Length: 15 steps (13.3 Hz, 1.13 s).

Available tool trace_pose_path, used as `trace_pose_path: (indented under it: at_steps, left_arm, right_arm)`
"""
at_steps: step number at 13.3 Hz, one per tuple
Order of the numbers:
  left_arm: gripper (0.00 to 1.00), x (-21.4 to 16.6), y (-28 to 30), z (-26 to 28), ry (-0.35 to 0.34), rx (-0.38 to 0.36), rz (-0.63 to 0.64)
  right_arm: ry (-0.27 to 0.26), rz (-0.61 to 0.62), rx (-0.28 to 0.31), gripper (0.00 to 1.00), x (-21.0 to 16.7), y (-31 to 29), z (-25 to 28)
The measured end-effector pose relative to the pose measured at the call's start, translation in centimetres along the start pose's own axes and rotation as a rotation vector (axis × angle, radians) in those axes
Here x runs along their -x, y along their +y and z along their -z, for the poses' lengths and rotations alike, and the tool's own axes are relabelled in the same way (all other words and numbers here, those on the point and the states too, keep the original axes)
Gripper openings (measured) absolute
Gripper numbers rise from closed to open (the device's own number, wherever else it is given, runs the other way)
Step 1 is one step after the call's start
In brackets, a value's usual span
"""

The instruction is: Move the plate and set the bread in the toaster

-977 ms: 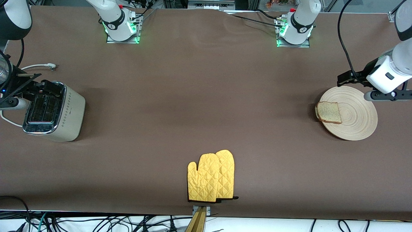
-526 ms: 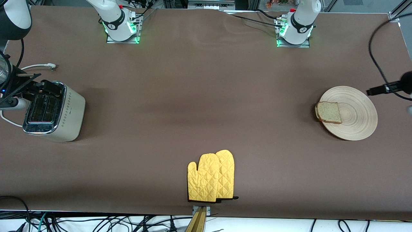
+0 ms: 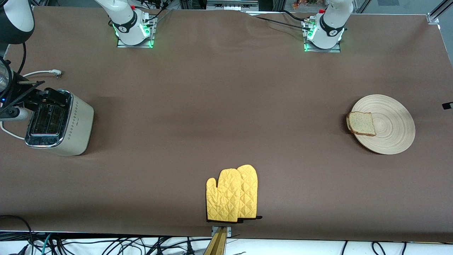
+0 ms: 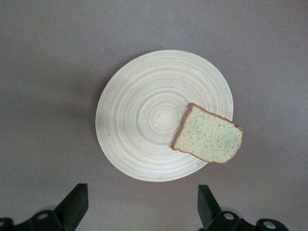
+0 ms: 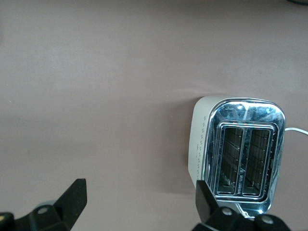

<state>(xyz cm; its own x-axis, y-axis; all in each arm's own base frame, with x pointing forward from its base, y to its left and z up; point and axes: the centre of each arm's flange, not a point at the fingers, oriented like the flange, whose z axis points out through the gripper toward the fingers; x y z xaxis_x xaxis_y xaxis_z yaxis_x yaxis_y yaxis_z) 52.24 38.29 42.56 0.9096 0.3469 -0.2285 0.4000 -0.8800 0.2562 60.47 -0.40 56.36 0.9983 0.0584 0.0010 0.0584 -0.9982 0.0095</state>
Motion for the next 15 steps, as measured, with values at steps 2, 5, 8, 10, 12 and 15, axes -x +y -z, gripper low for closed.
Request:
trace_pose_path:
  at_steps: [2, 5, 8, 10, 12, 15]
  left_arm:
    - [1.0, 0.3, -4.7, -0.5, 0.032, 0.043, -0.063]
    - [1.0, 0.8, -11.0, -2.7, 0.117, 0.235, -0.107]
    - [1.0, 1.4, -17.5, -7.0, 0.191, 0.409, -0.095]
    - [1.0, 1.1, -19.8, -10.5, 0.227, 0.511, -0.092]
    - [1.0, 0.8, -21.3, -14.4, 0.234, 0.565, -0.133]
    - [1.0, -0.3, -21.5, -20.3, 0.235, 0.655, -0.175]
  right_arm:
    - [0.0, 0.0, 0.0, 1.0, 0.0, 0.0, 0.0]
    - [0.0, -0.001, 0.0, 1.0, 0.0, 0.0, 0.0]
    - [0.0, -0.001, 0.0, 1.0, 0.0, 0.1, 0.0]
    - [0.0, -0.001, 0.0, 1.0, 0.0, 0.1, 0.0]
    - [0.0, -0.001, 0.0, 1.0, 0.0, 0.1, 0.0]
    - [0.0, -0.001, 0.0, 1.0, 0.0, 0.1, 0.0]
